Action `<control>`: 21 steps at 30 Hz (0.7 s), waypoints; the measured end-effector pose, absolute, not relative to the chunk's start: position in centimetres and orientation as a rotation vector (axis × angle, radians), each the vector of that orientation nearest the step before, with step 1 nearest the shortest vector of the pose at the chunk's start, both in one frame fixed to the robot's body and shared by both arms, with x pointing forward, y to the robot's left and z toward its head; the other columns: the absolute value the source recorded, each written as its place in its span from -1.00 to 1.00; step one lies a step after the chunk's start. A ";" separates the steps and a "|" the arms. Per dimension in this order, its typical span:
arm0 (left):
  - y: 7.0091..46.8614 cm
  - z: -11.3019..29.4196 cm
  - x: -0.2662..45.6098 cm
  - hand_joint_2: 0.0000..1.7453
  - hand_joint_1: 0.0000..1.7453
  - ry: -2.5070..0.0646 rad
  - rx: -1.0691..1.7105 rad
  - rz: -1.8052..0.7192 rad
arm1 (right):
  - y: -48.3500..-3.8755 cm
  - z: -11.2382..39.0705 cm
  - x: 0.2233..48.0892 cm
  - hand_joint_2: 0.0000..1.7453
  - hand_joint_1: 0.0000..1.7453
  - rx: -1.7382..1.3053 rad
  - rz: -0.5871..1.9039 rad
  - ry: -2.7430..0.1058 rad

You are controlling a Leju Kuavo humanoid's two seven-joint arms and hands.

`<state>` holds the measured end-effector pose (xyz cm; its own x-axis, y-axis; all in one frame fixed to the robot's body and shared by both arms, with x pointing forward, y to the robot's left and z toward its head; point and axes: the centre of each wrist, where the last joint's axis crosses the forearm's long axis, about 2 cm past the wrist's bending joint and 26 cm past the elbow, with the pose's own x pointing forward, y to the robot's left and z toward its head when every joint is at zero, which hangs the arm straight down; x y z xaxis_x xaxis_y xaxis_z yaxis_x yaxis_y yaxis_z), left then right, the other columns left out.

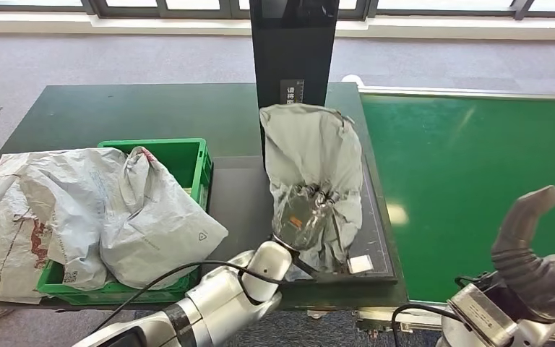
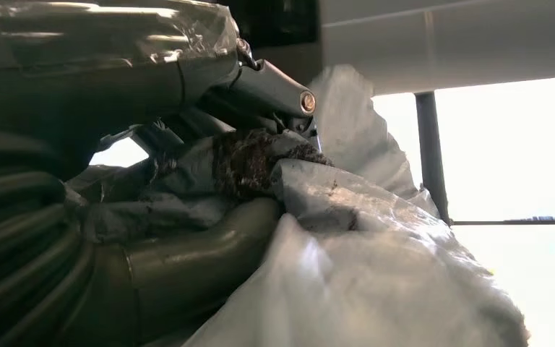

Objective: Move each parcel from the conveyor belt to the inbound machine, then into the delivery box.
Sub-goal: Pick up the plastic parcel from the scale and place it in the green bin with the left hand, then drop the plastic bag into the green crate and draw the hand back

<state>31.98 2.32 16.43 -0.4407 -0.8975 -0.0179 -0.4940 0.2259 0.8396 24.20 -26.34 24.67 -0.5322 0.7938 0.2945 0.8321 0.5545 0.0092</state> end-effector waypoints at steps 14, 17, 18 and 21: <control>10.1 25.2 34.7 1.00 1.00 -2.132 1.456 -0.545 | -26.3 24.7 24.2 1.00 -1.00 -1.351 -0.222 -2.536; 11.4 25.8 34.7 1.00 1.00 -2.133 1.479 -0.490 | -26.3 24.7 24.2 1.00 -1.00 -1.351 -0.222 -2.536; 11.9 25.9 34.8 1.00 1.00 -2.124 1.488 -0.470 | -26.3 24.7 24.2 1.00 -1.00 -1.351 -0.222 -2.536; 13.9 25.7 35.1 1.00 1.00 -2.052 1.518 -0.408 | -26.3 24.7 24.2 1.00 -1.00 -1.352 -0.221 -2.535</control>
<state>35.14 13.88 25.66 -0.2109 -0.9455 0.2481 -0.7787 0.3159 0.5421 24.19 -26.35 24.68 -0.5336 0.7921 0.2965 0.8314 0.5555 0.0120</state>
